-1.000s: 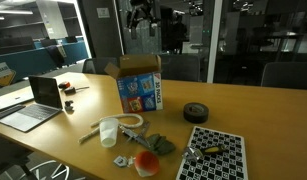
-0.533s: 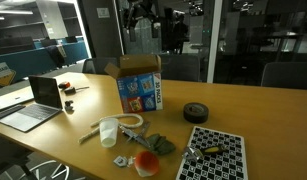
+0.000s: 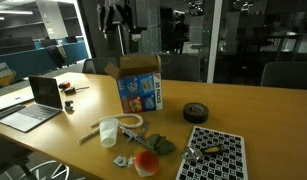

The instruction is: Pick up the bottle from the table and put it in the box

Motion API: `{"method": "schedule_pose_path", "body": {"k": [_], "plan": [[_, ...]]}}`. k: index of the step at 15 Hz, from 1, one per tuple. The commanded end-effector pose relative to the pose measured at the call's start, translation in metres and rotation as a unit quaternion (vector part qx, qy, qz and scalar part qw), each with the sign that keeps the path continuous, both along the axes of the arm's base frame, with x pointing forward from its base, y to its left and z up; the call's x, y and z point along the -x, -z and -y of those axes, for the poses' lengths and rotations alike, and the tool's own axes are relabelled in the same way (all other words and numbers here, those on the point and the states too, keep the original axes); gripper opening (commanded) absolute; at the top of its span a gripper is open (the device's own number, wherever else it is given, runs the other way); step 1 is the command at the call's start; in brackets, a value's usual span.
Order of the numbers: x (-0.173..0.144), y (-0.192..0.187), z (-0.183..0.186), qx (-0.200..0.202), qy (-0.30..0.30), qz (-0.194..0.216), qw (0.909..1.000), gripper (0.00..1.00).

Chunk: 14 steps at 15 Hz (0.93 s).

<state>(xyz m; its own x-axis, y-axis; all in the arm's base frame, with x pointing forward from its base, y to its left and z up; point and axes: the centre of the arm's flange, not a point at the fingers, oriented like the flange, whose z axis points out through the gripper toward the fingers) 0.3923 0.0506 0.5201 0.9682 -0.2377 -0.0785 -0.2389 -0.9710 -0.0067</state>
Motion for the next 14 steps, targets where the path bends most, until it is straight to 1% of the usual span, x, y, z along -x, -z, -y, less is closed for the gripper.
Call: {"method": "schedule_pose_path", "body": {"k": [1,4,5,8,14], "plan": [[0.058,-0.005,0.02,-0.012,0.016,0.031,0.9993,1.0],[0.077,-0.004,0.029,-0.004,0.027,0.025,0.9993,1.0],[0.055,-0.002,0.022,-0.001,0.024,0.017,0.9996,1.0],[0.068,-0.001,0.026,0.0,0.029,0.02,0.9994,1.0],[0.069,0.0,0.026,0.0,0.029,0.02,0.9994,1.0]]}}
